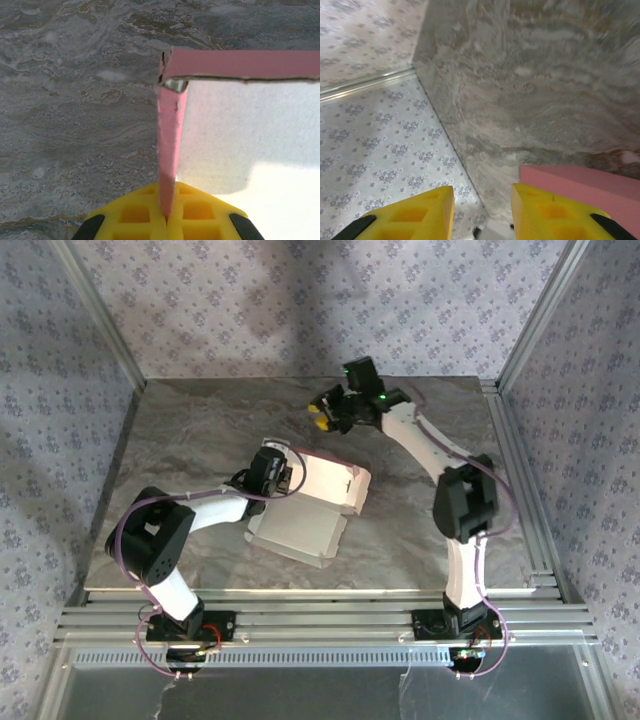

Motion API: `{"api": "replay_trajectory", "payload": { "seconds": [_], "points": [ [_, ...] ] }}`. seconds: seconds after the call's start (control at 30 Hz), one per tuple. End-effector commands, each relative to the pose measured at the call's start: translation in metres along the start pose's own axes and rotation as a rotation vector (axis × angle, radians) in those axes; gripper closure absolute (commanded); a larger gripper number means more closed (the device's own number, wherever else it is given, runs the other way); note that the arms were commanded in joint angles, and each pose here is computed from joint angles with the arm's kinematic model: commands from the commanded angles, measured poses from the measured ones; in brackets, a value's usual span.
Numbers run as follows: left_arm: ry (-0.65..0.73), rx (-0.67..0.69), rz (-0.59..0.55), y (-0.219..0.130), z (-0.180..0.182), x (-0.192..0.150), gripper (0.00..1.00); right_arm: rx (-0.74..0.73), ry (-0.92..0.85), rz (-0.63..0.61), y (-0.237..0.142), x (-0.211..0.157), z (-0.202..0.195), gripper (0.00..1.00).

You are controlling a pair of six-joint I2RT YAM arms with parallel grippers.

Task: Fold the paper box

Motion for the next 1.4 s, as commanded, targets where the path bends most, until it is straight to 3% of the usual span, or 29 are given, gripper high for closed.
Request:
{"api": "replay_trajectory", "payload": {
  "seconds": [0.0,0.13,0.3,0.53,0.9,1.1,1.37],
  "points": [
    [-0.118,0.012,-0.011,-0.008,0.019,0.022,1.0,-0.004,-0.124,-0.137,-0.052,0.003,-0.014,0.65],
    [-0.293,-0.025,-0.028,-0.021,0.044,0.035,1.0,-0.036,-0.153,-0.208,-0.091,0.007,-0.061,0.73],
    [-0.481,-0.063,-0.04,-0.04,0.074,0.05,1.0,-0.099,-0.147,-0.251,-0.123,0.006,-0.122,0.76],
    [-0.647,-0.118,-0.146,-0.068,0.106,0.066,1.0,-0.087,-0.085,-0.183,-0.129,0.007,-0.147,0.78],
    [-0.88,-0.225,-0.2,-0.082,0.117,0.077,1.0,0.21,-0.068,-0.026,-0.115,0.004,-0.062,0.61],
    [-0.928,-0.249,-0.205,-0.088,0.115,0.08,1.0,0.336,-0.051,0.01,-0.106,0.003,-0.02,0.56],
    [-0.93,-0.256,-0.201,-0.093,0.107,0.083,1.0,0.388,-0.071,0.062,-0.084,-0.015,0.018,0.54]
  ]
}}
Point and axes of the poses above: each hand's point on the last joint's axis, 136 mm out from that joint toward the fingers, its own y axis out along the fingers, its own z axis along the line the jaws close on, x = y × z, the point moved 6 cm from there along -y, back along the fingers, and after that the axes turned 10 degrees about y, right-handed, at the moved point
